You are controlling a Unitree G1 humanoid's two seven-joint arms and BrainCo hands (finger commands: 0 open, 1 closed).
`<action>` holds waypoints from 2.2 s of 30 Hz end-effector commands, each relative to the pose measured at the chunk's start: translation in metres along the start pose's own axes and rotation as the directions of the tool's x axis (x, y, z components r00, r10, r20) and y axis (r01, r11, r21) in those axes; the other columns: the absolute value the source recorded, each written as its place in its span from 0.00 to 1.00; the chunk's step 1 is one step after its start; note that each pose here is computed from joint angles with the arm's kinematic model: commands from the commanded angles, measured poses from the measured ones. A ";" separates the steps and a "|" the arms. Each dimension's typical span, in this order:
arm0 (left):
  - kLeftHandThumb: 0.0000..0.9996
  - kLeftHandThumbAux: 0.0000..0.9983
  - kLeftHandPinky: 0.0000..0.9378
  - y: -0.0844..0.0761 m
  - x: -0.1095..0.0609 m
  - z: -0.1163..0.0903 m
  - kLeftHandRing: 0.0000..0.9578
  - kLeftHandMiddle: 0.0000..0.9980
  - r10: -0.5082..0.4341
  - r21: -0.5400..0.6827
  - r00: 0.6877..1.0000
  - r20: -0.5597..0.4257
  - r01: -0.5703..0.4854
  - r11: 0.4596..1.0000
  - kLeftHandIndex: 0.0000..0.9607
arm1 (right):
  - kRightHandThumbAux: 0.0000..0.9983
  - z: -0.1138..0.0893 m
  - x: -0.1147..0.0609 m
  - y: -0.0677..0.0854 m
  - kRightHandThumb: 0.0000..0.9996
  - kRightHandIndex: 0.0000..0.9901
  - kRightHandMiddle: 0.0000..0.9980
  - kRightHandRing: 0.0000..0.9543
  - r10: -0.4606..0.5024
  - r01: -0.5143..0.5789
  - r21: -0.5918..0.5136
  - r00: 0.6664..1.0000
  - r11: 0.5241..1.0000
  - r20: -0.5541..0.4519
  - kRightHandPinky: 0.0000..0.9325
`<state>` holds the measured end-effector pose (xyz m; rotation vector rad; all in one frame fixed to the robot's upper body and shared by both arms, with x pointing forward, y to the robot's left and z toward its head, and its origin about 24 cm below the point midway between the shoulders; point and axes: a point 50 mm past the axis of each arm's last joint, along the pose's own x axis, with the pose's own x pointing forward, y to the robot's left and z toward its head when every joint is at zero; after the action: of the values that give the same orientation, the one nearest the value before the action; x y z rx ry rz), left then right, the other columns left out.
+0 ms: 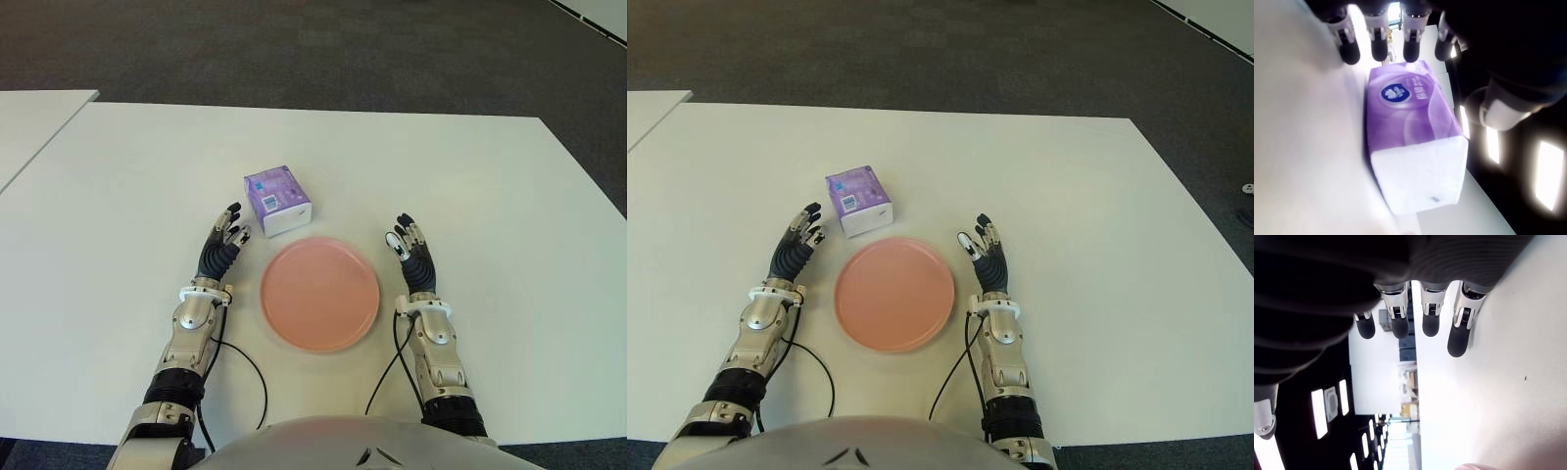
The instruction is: Put the tissue paper into the plate.
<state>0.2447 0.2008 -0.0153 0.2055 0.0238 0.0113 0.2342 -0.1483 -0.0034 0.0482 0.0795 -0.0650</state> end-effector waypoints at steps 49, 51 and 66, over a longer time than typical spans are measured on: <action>0.41 0.19 0.00 0.061 0.092 0.132 0.00 0.00 -0.431 0.910 0.807 0.402 -0.406 0.090 0.00 | 0.53 -0.031 0.001 0.008 0.51 0.00 0.00 0.00 -0.001 0.002 0.002 0.989 1.000 -0.150 0.00; 0.39 0.20 0.00 0.059 0.094 0.133 0.00 0.00 -0.461 0.906 0.794 0.397 -0.420 0.056 0.00 | 0.53 -0.031 0.001 0.008 0.51 0.00 0.00 0.00 -0.001 0.001 0.001 0.989 1.000 -0.150 0.00; 0.38 0.23 0.00 0.038 0.116 0.129 0.00 0.00 -0.740 0.760 0.656 0.151 -0.556 -0.337 0.00 | 0.51 -0.033 0.003 0.010 0.51 0.00 0.00 0.00 -0.003 0.004 0.002 0.988 1.000 -0.154 0.00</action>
<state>0.3620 0.2130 0.1190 2.1511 -0.9542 -0.3385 0.2556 -0.1367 -0.0026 0.0558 0.0535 -0.0502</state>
